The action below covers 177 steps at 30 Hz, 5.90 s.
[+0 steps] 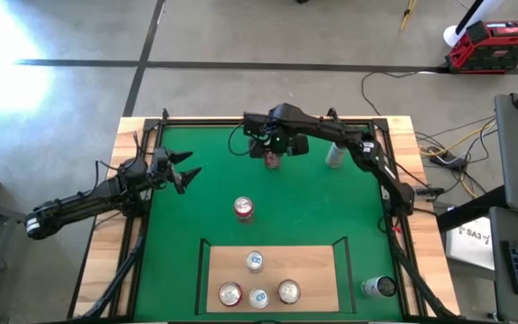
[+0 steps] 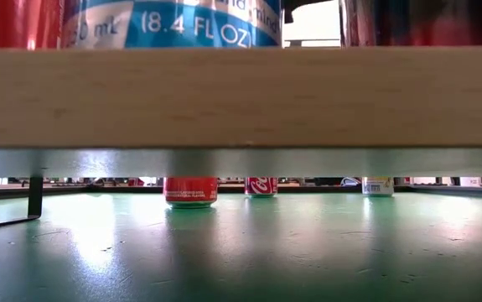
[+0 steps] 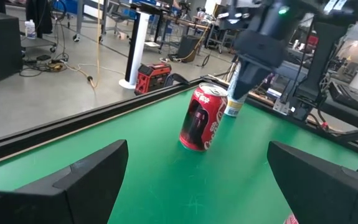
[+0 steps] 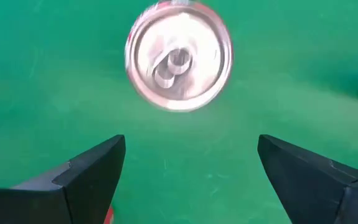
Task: Place canned beverage on shelf
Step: Move the red soda can to the center of the table beside the orange soda can, then put the top white soda can on the shelf
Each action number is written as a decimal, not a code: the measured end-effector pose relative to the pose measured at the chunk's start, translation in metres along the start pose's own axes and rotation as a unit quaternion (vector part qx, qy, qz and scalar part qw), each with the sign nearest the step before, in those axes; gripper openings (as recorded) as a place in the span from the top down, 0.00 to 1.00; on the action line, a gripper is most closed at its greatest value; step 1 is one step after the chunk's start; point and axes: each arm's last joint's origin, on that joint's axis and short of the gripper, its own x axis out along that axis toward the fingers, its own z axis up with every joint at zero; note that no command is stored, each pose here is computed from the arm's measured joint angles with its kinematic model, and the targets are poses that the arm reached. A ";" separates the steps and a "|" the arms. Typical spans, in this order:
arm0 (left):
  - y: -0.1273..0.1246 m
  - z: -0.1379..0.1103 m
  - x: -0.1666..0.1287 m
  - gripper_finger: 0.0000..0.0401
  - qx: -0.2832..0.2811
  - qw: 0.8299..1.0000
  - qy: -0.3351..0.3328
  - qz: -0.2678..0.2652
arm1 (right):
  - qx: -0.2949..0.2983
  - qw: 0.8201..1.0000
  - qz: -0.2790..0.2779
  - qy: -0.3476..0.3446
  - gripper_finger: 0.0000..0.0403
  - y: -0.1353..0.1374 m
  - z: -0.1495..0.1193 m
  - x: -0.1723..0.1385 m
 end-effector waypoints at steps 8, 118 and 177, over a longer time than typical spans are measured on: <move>0.000 0.000 0.000 0.08 0.000 1.000 0.000 0.000 | 0.011 1.000 0.023 -0.014 0.04 0.001 0.014 0.003; 0.000 0.000 0.000 0.08 0.000 1.000 0.001 0.000 | 0.095 0.995 -0.004 -0.006 0.24 -0.038 -0.221 0.040; 0.000 0.000 0.000 0.08 0.000 1.000 0.002 0.001 | -0.025 0.977 -0.079 -0.194 0.05 -0.196 -0.100 -0.075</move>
